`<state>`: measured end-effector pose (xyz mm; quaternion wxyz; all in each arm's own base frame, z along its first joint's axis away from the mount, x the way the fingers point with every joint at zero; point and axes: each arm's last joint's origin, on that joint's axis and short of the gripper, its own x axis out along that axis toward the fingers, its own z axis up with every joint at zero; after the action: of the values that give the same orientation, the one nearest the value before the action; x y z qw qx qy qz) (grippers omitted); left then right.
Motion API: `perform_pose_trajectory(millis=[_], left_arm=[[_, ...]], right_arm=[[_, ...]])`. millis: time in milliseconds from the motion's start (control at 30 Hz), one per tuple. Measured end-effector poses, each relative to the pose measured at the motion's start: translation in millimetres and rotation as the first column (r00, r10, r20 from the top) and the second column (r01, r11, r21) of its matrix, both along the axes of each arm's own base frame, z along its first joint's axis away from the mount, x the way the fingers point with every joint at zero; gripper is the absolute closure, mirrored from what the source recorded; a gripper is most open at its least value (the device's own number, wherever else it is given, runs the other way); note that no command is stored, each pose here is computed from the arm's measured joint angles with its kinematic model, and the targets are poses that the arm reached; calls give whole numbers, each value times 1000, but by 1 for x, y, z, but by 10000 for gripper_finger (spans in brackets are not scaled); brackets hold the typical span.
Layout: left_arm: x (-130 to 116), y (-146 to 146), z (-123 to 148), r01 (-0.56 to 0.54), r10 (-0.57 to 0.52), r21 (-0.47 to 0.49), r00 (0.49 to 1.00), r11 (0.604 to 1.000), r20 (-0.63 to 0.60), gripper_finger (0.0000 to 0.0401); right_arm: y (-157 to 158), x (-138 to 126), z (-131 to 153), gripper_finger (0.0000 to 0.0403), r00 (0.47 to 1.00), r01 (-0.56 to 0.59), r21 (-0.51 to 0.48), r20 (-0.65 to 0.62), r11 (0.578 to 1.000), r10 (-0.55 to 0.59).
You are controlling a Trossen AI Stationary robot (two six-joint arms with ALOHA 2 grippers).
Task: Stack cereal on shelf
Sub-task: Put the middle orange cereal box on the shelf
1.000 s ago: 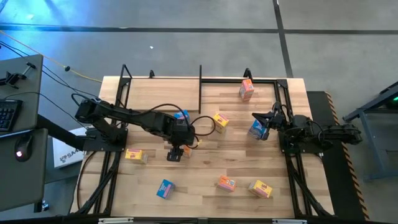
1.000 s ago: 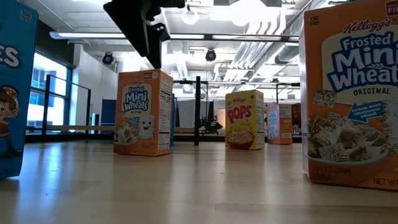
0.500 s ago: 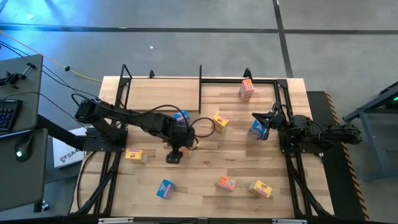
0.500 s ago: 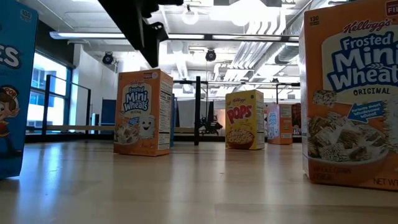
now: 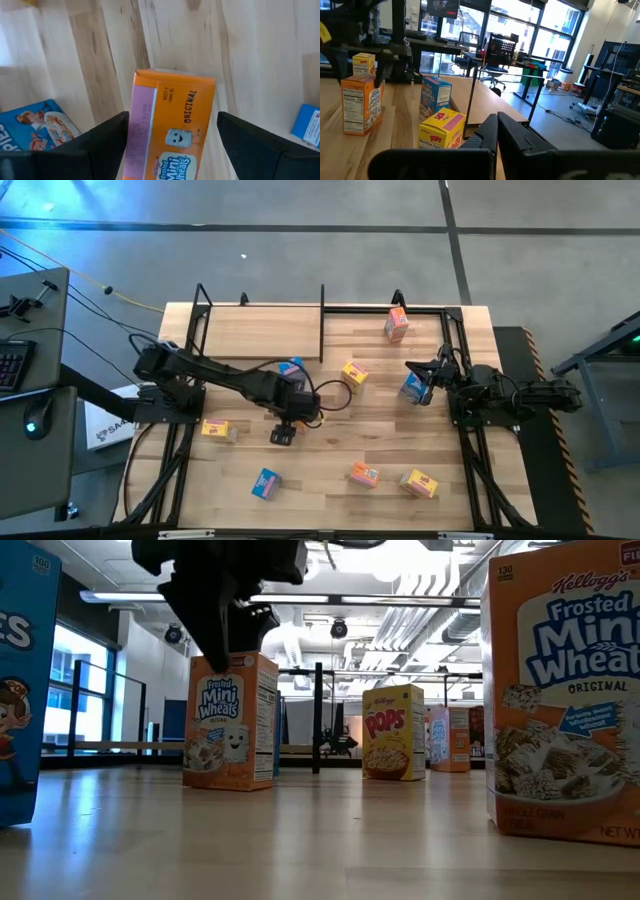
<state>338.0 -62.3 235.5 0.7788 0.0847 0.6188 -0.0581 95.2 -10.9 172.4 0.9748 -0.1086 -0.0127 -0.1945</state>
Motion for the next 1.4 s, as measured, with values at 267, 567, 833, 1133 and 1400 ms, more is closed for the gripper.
perform_pose_trajectory(millis=[267,567,833,1133,1400], left_arm=[[-1,1,-6,-3,4,10,999,1000,-53,113],[-2,1,-5,12,-11,13,998,1000,-55,180],[-12,6,10,23,-22,13,999,1000,-47,213],[-58,48,60,-87,87,17,994,996,-63,221],[-107,124,95,-235,239,124,971,964,-24,222]], right_arm=[[0,0,0,403,1000,0,0,0,1000,0],[0,0,0,403,1000,0,0,0,1000,0],[0,0,0,403,1000,0,0,0,1000,0],[0,0,-1,403,1000,0,0,-6,1000,0],[0,1,-1,403,1000,0,0,-8,1000,0]])
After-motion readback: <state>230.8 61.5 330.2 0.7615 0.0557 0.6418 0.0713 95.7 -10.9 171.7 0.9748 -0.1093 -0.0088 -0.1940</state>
